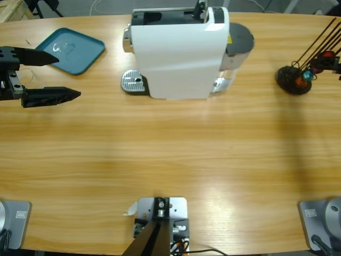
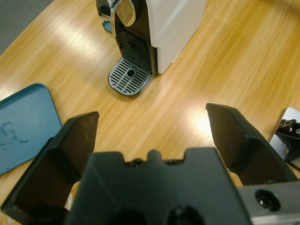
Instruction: Pour coffee
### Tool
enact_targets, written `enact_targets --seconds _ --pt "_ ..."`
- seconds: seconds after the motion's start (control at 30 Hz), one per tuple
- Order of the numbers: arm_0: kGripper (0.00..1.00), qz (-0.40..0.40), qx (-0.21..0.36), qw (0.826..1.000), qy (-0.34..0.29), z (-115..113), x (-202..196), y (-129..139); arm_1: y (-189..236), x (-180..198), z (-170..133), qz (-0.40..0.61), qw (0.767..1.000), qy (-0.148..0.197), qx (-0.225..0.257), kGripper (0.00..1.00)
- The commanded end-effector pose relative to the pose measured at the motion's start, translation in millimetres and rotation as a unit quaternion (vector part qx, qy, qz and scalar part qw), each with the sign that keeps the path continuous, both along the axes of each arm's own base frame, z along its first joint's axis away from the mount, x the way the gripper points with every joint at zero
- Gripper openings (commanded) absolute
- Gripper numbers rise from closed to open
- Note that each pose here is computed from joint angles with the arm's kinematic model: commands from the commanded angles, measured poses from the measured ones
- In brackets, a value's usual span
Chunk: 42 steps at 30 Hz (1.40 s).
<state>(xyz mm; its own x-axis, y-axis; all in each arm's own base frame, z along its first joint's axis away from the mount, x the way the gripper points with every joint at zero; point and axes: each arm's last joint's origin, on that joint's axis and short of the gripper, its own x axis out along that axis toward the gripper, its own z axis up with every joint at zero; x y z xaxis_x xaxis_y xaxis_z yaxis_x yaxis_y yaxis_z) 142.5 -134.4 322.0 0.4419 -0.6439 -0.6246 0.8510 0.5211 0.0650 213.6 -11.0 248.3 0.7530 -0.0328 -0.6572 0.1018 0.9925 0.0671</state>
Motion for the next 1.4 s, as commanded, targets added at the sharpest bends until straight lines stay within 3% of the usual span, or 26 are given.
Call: enact_targets --seconds 0.03,0.23,0.33,0.47,0.53,0.7,1.17,1.4 --pt "1.000 0.008 0.015 0.999 0.028 -11.5 2.8 -3.4 -2.1 -3.7 -0.5 0.000 1.000 -0.005 0.003 0.600" --pt "1.000 0.002 0.017 0.999 0.039 -15.5 2.8 -8.9 -1.9 -3.0 6.1 0.001 1.000 -0.017 0.004 0.582" --pt "1.000 -0.003 0.019 0.999 0.044 -17.7 2.7 -12.6 -2.0 -2.4 7.9 0.000 1.000 -0.021 0.004 0.479" --pt "1.000 -0.009 0.024 0.998 0.050 -20.9 2.7 -16.5 -1.9 -4.1 11.3 0.000 1.000 -0.028 0.003 0.462" --pt "1.000 -0.009 0.024 0.998 0.052 -21.6 2.8 -17.3 -1.8 -4.8 13.3 0.000 0.999 -0.033 0.003 0.226" --pt "1.000 -0.009 0.018 0.999 0.046 -17.6 3.5 -18.5 -1.2 -5.3 15.3 0.005 0.999 -0.038 0.007 0.003" --pt "1.000 -0.008 0.023 0.998 0.050 -20.9 5.1 -19.8 -0.9 -5.4 14.8 0.007 0.999 -0.040 0.009 0.000" --pt "1.000 -0.005 0.028 0.998 0.055 -26.3 3.5 -18.1 -1.3 -7.3 43.1 -0.013 0.996 -0.080 0.025 0.000"
